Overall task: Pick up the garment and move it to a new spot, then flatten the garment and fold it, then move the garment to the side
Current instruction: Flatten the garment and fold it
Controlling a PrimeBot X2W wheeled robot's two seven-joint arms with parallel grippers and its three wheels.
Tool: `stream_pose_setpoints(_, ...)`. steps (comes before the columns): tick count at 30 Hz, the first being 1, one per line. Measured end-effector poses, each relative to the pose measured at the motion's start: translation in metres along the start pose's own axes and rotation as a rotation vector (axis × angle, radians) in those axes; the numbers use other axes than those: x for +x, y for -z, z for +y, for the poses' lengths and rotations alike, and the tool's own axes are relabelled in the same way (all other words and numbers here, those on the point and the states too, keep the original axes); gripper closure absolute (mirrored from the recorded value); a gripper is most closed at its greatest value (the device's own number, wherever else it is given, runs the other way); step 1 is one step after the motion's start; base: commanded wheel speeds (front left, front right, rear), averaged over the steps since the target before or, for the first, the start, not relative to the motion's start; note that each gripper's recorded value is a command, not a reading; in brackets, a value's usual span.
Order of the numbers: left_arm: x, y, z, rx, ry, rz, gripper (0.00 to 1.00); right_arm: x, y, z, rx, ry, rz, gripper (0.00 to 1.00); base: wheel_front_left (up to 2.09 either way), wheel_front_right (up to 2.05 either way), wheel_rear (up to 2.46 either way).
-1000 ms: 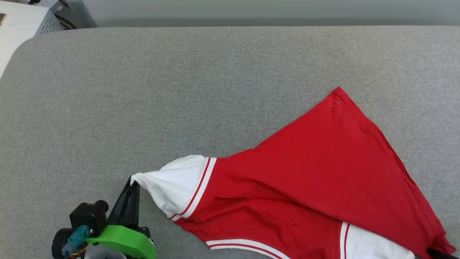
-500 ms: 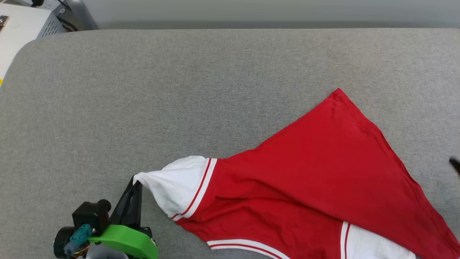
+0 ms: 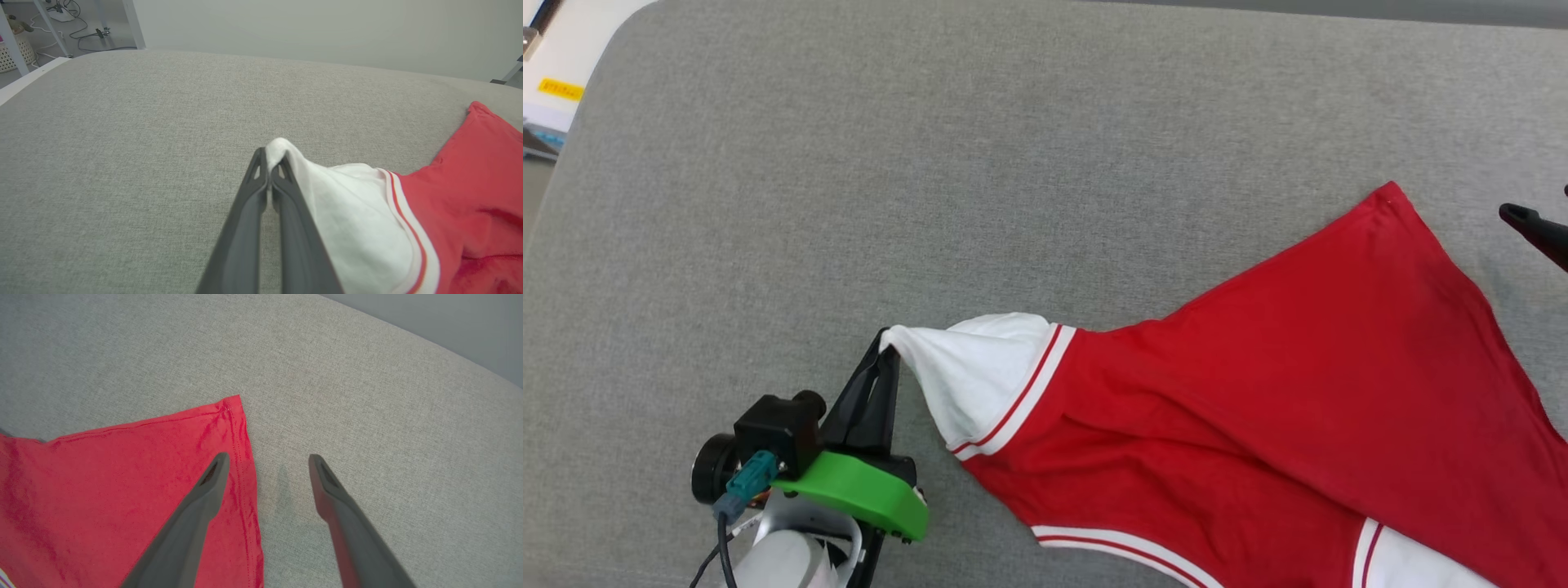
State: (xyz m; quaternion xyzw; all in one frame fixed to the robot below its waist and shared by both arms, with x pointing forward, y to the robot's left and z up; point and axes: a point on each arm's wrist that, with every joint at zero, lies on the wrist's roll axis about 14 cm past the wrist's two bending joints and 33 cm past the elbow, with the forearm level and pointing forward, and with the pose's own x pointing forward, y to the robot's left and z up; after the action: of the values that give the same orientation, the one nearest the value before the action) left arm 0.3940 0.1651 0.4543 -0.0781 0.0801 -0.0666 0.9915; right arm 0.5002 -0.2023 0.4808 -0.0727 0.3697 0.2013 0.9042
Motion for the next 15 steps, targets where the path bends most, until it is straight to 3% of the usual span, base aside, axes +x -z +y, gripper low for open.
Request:
stream_pose_setpoints(6,0.007,0.006,0.003,-0.006,-0.013,0.007,1.0,0.052,0.005,0.007,-0.016,-0.027,0.128,0.0,0.0,0.0,0.0)
stream_pose_setpoints(15,0.012,0.022,0.013,-0.014,-0.048,0.044,1.0,0.116,0.047,0.027,-0.003,-0.088,0.272,0.0,0.0,0.0,0.0)
